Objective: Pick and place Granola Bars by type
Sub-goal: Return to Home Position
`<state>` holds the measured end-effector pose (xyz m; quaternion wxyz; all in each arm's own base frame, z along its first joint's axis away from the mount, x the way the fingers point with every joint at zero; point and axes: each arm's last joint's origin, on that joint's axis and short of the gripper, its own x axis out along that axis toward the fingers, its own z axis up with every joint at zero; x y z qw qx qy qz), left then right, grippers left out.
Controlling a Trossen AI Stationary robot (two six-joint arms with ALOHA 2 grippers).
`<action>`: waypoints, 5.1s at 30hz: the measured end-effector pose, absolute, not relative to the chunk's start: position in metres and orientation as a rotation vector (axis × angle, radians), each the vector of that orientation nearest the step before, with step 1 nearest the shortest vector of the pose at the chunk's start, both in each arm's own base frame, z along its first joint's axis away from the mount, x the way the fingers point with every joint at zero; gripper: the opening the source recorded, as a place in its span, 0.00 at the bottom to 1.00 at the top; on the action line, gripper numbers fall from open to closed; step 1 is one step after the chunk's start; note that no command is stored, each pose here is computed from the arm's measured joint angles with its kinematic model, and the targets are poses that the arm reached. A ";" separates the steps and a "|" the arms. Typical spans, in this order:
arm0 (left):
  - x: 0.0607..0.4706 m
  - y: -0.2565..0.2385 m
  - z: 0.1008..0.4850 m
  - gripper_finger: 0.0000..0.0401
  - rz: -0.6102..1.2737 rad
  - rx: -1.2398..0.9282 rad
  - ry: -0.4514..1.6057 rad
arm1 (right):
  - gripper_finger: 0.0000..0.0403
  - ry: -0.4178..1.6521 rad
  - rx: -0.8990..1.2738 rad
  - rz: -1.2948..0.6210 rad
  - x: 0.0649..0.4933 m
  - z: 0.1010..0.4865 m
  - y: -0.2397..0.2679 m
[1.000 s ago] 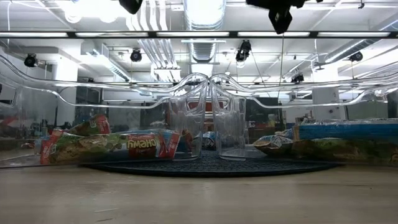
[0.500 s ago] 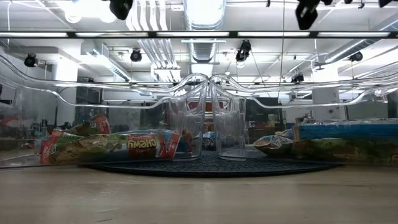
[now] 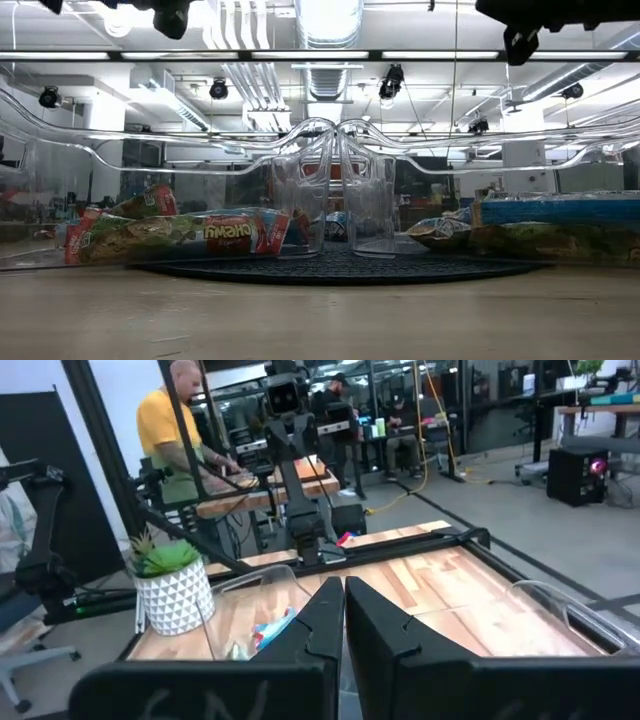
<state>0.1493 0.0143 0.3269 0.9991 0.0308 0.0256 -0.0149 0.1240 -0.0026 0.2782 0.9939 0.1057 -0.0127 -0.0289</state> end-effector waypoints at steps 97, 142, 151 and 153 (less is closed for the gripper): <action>0.110 0.013 0.195 0.01 -0.082 -0.067 -0.047 | 0.02 -0.111 0.167 0.116 0.099 0.178 0.002; 0.111 0.013 0.168 0.01 -0.089 -0.109 0.010 | 0.02 -0.008 0.163 0.106 0.100 0.168 0.002; 0.111 0.013 0.161 0.01 -0.086 -0.108 0.074 | 0.02 0.044 0.182 0.094 0.101 0.164 0.002; 0.111 0.013 0.161 0.01 -0.088 -0.070 0.073 | 0.02 0.050 0.182 0.093 0.102 0.163 0.002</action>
